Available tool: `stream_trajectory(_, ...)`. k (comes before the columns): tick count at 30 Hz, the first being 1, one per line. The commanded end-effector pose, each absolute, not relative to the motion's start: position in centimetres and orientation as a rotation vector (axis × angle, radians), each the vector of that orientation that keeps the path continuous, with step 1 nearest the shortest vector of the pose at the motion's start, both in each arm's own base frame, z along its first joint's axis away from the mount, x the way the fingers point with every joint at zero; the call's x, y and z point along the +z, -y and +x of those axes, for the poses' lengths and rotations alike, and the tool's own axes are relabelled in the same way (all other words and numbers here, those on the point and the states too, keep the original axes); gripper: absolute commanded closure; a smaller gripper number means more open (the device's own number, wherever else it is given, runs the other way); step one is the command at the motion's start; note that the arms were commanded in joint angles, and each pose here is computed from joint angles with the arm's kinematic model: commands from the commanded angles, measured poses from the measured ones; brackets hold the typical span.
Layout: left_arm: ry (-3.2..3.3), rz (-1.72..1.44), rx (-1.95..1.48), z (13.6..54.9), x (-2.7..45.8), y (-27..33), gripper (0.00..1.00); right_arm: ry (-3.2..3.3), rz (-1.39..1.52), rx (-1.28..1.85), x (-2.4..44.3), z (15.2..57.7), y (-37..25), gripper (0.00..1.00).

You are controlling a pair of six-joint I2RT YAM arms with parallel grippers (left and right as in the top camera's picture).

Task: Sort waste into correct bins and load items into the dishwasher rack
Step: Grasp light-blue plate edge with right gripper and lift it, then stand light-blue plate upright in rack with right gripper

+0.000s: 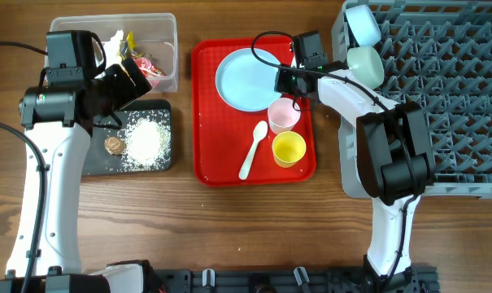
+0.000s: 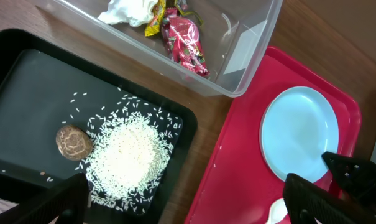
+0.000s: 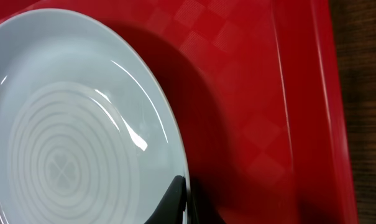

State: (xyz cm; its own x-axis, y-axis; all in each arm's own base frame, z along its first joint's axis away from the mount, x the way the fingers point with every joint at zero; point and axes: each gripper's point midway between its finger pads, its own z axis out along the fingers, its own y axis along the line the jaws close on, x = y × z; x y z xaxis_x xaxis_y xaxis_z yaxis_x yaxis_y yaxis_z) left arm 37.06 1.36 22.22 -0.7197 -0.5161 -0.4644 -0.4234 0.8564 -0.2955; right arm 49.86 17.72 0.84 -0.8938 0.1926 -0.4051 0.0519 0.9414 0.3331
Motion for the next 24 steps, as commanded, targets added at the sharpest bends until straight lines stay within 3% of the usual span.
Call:
stream_trajectory(1,-2.471,-0.707,-0.208,37.2,22.3,-1.9,0.00,-2.620,0.153,0.436,1.9,50.5,-17.7,0.96)
stream_trajectory(4,-2.471,-0.707,-0.208,37.2,22.3,-1.9,0.00,-2.512,0.098,0.441,7.2,51.6,-17.5,0.96)
stream_trajectory(7,-2.471,-0.707,-0.208,37.2,22.3,-1.9,0.00,-2.288,0.086,0.411,18.5,52.2,-15.0,0.96)
stream_trajectory(10,-2.471,-0.707,-0.208,37.2,22.3,-1.9,0.00,-2.131,0.106,0.346,26.6,51.0,-10.6,0.96)
stream_trajectory(14,-2.471,-0.707,-0.208,37.2,22.3,-1.9,0.00,-1.904,0.268,-0.226,35.5,47.9,2.2,0.96)
stream_trajectory(18,-2.471,-0.707,-0.208,37.2,22.3,-1.9,0.00,-1.801,0.390,-0.795,38.1,45.6,12.5,0.96)
stream_trajectory(24,-2.471,-0.707,-0.208,37.2,22.3,-1.9,0.00,-2.012,0.353,-1.210,31.3,45.2,18.5,0.96)
